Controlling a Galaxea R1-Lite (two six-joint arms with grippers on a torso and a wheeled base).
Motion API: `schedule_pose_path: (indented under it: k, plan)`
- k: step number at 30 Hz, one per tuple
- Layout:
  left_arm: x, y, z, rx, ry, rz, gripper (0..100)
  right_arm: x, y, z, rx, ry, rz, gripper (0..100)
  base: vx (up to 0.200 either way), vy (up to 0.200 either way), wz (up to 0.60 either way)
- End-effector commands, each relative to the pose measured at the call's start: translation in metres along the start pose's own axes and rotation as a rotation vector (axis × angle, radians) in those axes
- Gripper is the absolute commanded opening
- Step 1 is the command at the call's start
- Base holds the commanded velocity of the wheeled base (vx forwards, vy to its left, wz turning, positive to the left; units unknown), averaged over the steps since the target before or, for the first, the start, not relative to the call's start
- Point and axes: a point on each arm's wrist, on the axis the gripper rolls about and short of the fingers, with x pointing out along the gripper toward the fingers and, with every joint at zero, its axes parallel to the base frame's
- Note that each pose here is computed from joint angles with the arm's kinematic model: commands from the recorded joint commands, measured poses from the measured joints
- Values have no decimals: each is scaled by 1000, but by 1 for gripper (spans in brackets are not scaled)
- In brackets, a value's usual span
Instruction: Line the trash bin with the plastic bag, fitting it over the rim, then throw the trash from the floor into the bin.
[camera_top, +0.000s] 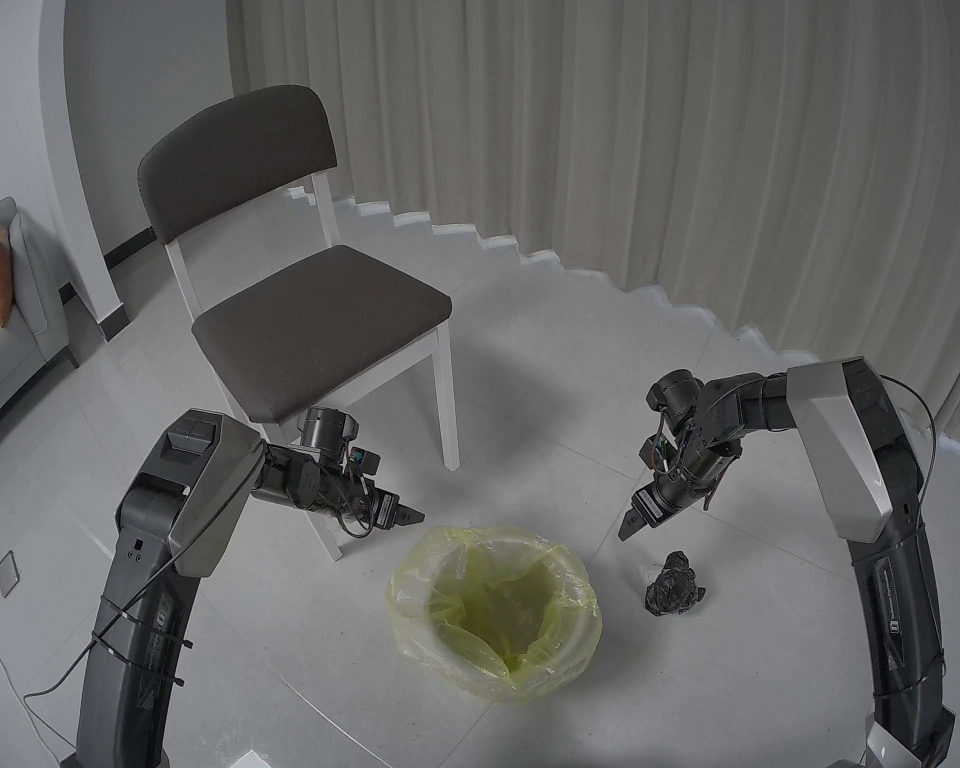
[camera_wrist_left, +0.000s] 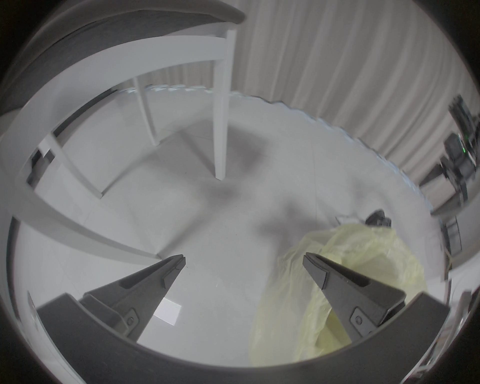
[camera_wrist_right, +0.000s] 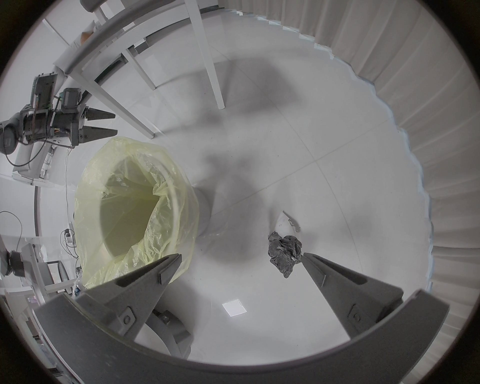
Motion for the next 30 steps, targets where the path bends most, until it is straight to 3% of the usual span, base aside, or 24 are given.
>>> schedule_pose_path:
  k: [1, 10, 15, 18, 22, 23, 30]
  plan:
    - [9, 6, -7, 20, 2, -25, 100, 2, 1, -1, -2, 6, 3, 100, 0, 0, 0]
    - [35, -5, -15, 101, 31, -63, 100, 14, 1, -4, -1, 29, 6, 100, 0, 0, 0]
    - [59, -14, -58, 99, 219, -118, 100, 24, 0, -8, -4, 45, 9, 100, 0, 0, 0]
    - [57, -10, -62, 76, 255, -118, 100, 28, -6, -11, 7, 58, 8, 100, 0, 0, 0]
    - [52, -6, -59, 67, 247, -111, 100, 31, -9, -13, 11, 64, 7, 100, 0, 0, 0]
    - [36, 2, -42, 55, 205, -90, 100, 35, -14, -16, 23, 75, 7, 100, 0, 0, 0]
    - [-21, 12, 14, 1, 58, -46, 100, 42, -34, -24, 65, 87, -1, 100, 0, 0, 0]
